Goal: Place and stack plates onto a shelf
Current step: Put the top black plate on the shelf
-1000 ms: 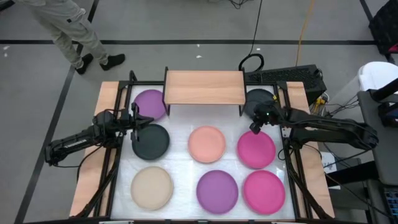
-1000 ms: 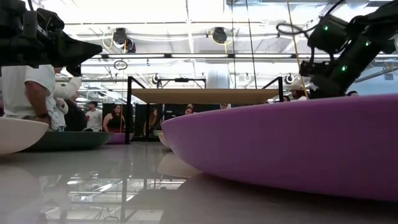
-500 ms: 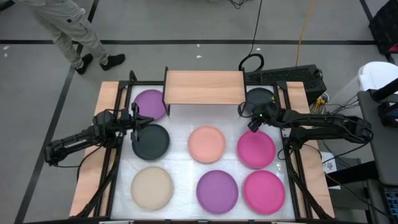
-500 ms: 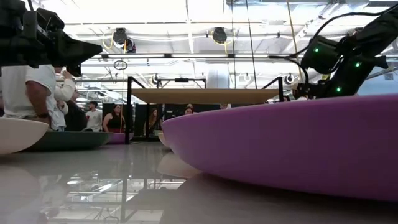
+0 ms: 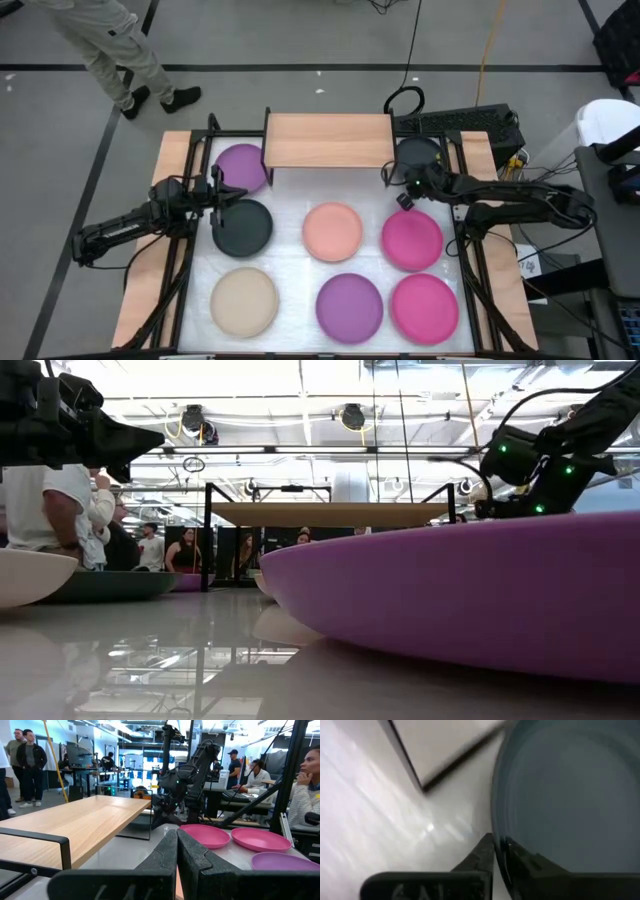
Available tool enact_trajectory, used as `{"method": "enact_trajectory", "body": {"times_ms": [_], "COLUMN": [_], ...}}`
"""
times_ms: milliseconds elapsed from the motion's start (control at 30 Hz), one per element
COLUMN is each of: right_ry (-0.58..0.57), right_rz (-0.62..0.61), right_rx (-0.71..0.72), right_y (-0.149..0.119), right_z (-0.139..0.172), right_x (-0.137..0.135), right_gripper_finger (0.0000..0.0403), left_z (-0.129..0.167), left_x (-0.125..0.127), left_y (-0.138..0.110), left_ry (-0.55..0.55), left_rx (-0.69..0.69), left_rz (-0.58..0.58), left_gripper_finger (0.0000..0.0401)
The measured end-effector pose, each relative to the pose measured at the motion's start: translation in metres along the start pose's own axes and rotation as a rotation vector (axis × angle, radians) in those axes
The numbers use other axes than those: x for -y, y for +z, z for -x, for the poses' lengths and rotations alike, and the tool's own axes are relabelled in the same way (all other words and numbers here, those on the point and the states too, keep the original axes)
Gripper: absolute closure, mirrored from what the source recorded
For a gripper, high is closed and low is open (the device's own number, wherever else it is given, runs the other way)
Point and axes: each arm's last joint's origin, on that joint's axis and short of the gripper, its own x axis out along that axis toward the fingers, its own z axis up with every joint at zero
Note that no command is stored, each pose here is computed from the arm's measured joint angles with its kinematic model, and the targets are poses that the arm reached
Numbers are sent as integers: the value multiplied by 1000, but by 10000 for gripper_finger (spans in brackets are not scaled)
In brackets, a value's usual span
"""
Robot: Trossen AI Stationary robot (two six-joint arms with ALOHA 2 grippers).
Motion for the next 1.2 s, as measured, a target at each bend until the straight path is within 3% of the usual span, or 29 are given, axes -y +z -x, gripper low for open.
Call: {"method": "enact_trajectory", "body": {"times_ms": [133, 467, 600, 733, 933, 1200], "right_ry": [20, -54, -2, 149, 287, 301], "right_rz": [-44, -95, -9, 131, 340, 491], "right_rx": [96, 538, 702, 832, 841, 678], "right_y": [7, 35, 60, 86, 115, 136], "right_z": [8, 63, 100, 131, 139, 99], "right_x": [1, 14, 17, 10, -11, -45], "right_gripper_finger": [393, 402, 402, 402, 402, 403], "left_z": [0, 0, 0, 0, 0, 0], "left_x": [0, 0, 0, 0, 0, 0], "left_y": [0, 0, 0, 0, 0, 0], "left_ry": [0, 0, 0, 0, 0, 0], "left_rx": [0, 0, 0, 0, 0, 0], "left_rz": [0, 0, 0, 0, 0, 0], "left_gripper_finger": [397, 397, 397, 397, 397, 397]}}
